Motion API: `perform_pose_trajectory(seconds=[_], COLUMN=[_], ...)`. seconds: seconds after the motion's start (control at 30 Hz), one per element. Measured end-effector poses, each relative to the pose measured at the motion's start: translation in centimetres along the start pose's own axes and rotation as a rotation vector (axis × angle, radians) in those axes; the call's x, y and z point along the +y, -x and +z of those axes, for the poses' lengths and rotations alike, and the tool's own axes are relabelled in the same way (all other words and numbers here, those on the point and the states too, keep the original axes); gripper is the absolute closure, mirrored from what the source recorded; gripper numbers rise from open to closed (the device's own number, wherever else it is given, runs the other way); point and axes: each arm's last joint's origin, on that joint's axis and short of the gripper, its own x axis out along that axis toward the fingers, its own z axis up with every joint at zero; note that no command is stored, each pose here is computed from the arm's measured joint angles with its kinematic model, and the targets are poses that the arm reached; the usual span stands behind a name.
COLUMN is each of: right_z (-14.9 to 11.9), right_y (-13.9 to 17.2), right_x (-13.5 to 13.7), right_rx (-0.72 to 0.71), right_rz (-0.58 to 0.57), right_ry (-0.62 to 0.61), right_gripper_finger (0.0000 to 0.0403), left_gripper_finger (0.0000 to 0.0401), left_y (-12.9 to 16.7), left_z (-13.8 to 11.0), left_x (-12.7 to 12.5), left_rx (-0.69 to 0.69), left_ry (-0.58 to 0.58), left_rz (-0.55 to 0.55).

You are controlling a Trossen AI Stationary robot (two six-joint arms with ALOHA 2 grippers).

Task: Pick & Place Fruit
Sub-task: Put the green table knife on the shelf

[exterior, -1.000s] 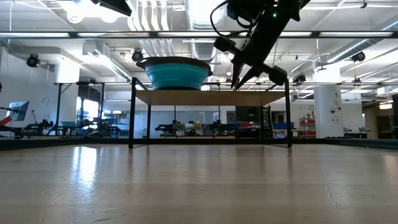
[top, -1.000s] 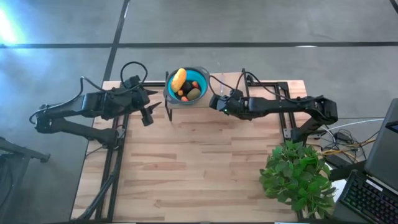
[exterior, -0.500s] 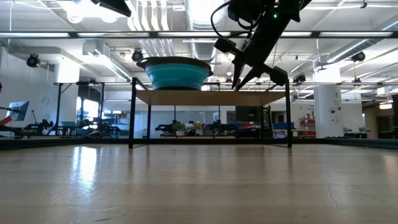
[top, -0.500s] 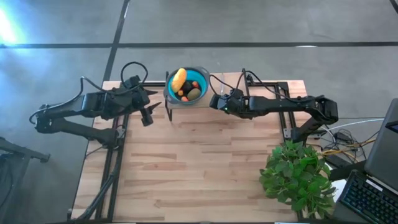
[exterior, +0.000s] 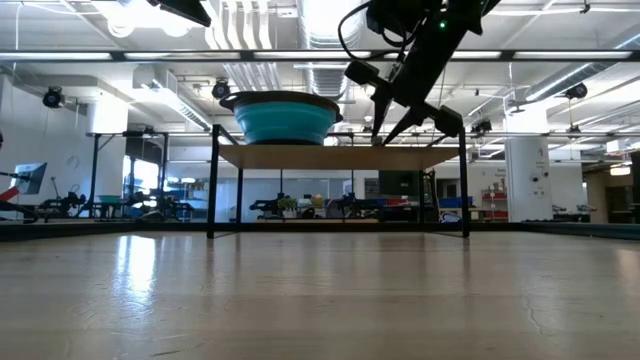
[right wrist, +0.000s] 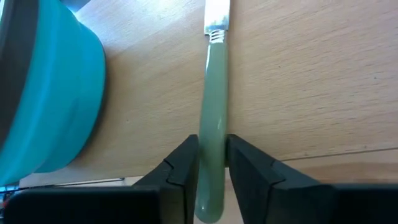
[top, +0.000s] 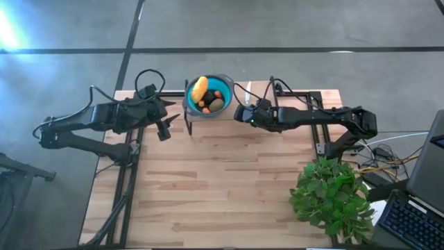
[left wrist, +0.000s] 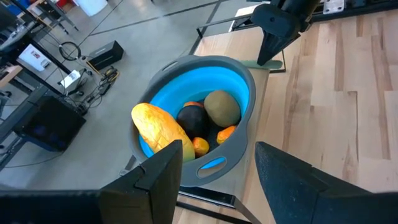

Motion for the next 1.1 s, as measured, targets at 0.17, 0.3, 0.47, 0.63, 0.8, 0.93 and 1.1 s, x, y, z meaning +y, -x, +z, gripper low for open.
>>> perform_pose_trajectory(seconds=[0.17, 0.3, 0.47, 0.63, 0.8, 0.93, 1.1], right_z=[0.0, 0.1, 0.3, 0.5, 0.6, 0.7, 1.1], right_y=[0.0, 0.1, 0.5, 0.9, 1.1, 1.4, 2.1], right_x=[0.0, 0.0, 0.0, 0.1, -0.4, -0.4, -0.3], right_rx=[-0.001, -0.001, -0.001, -0.003, 0.002, 0.002, 0.0], right_rz=[-0.001, 0.0, 0.001, 0.013, -0.03, -0.029, -0.007], right_ry=[0.001, 0.007, 0.044, 0.045, 0.06, 0.065, 0.082], right_gripper_finger=[0.0313, 0.0324, 0.0348, 0.0359, 0.0346, 0.0329, 0.0308], left_gripper_finger=[0.0195, 0.0195, 0.0195, 0.0195, 0.0195, 0.0195, 0.0195], left_y=[0.0, 0.0, 0.0, 0.0, 0.0, 0.0, 0.0], left_z=[0.0, 0.0, 0.0, 0.0, 0.0, 0.0, 0.0], left_x=[0.0, 0.0, 0.0, 0.0, 0.0, 0.0, 0.0], left_rx=[0.0, 0.0, 0.0, 0.0, 0.0, 0.0, 0.0], left_ry=[0.0, 0.0, 0.0, 0.0, 0.0, 0.0, 0.0], left_rz=[0.0, 0.0, 0.0, 0.0, 0.0, 0.0, 0.0])
